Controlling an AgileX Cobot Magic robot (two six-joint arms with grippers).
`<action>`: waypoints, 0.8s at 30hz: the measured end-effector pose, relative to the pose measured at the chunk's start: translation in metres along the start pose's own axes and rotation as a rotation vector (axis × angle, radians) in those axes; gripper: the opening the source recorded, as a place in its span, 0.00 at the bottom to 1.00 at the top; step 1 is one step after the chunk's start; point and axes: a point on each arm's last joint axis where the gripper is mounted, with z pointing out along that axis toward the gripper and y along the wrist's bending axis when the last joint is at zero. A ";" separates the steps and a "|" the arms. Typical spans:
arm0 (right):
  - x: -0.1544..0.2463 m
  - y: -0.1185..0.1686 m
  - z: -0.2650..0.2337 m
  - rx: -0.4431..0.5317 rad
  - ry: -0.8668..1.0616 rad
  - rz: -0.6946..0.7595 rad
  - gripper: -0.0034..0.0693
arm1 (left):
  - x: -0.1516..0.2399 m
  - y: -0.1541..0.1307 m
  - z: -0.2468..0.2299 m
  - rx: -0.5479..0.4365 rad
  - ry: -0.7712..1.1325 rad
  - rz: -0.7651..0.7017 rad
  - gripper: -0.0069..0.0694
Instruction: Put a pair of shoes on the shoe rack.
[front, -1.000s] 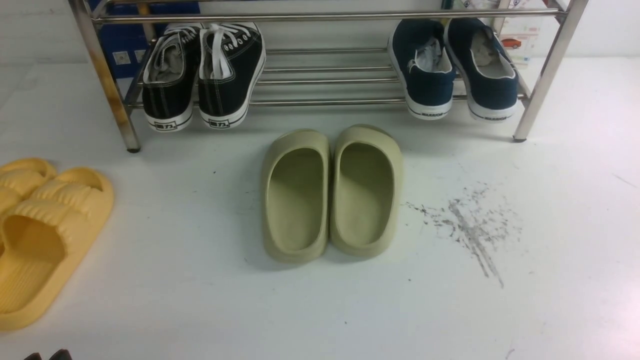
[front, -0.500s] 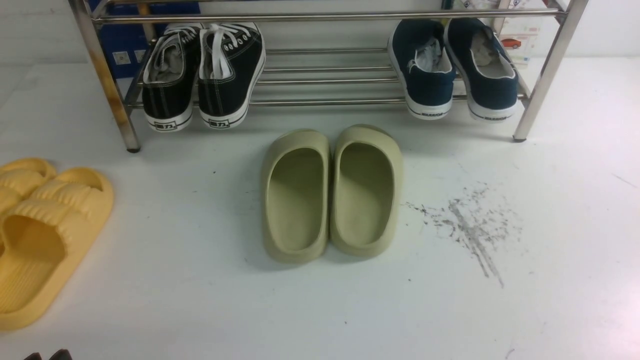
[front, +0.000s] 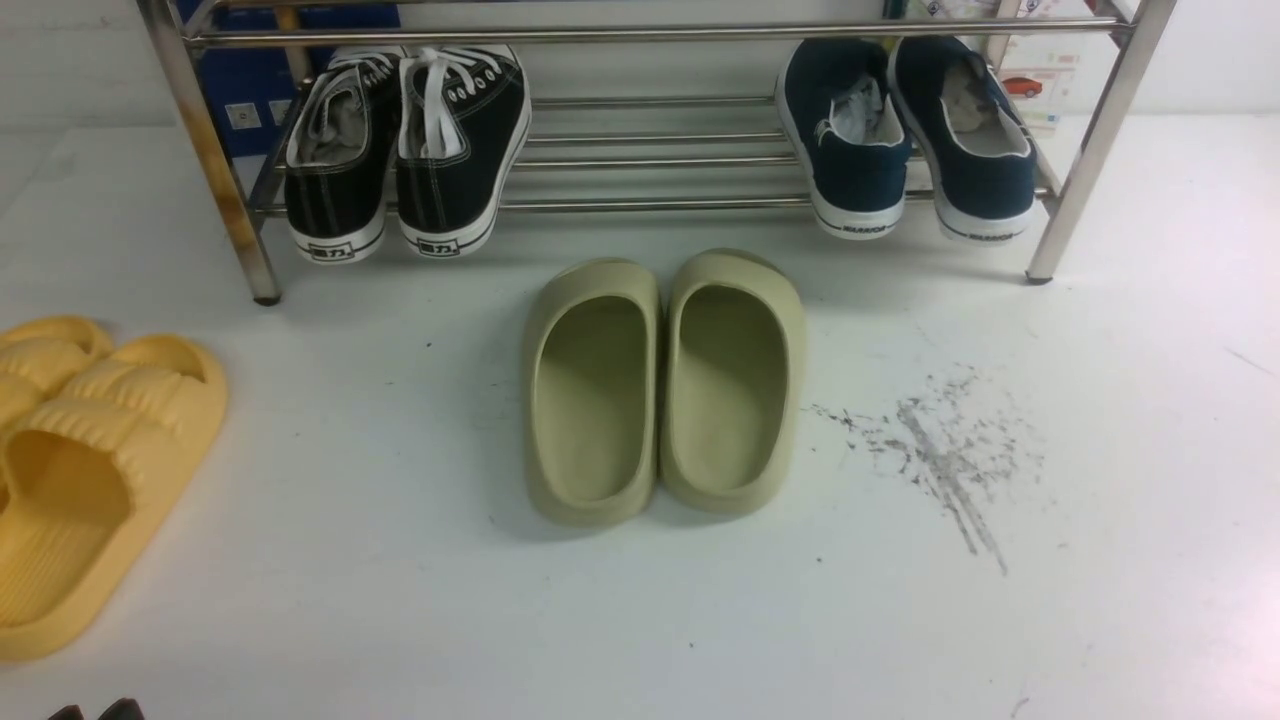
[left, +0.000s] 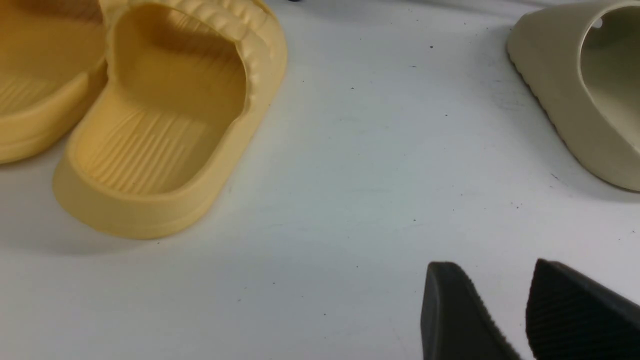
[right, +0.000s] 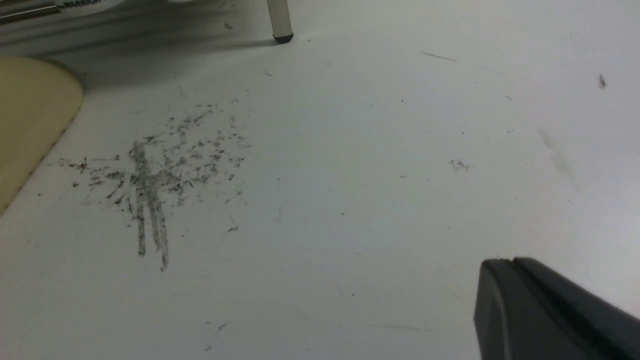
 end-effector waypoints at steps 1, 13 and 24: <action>0.000 0.000 0.000 0.000 0.000 0.000 0.06 | 0.000 0.000 0.000 0.000 0.000 0.000 0.40; 0.000 0.000 0.000 0.000 0.001 0.000 0.07 | 0.000 0.000 0.000 0.000 0.000 0.000 0.40; 0.000 0.000 0.000 0.000 0.001 0.001 0.09 | 0.000 0.000 0.000 0.000 0.000 0.000 0.40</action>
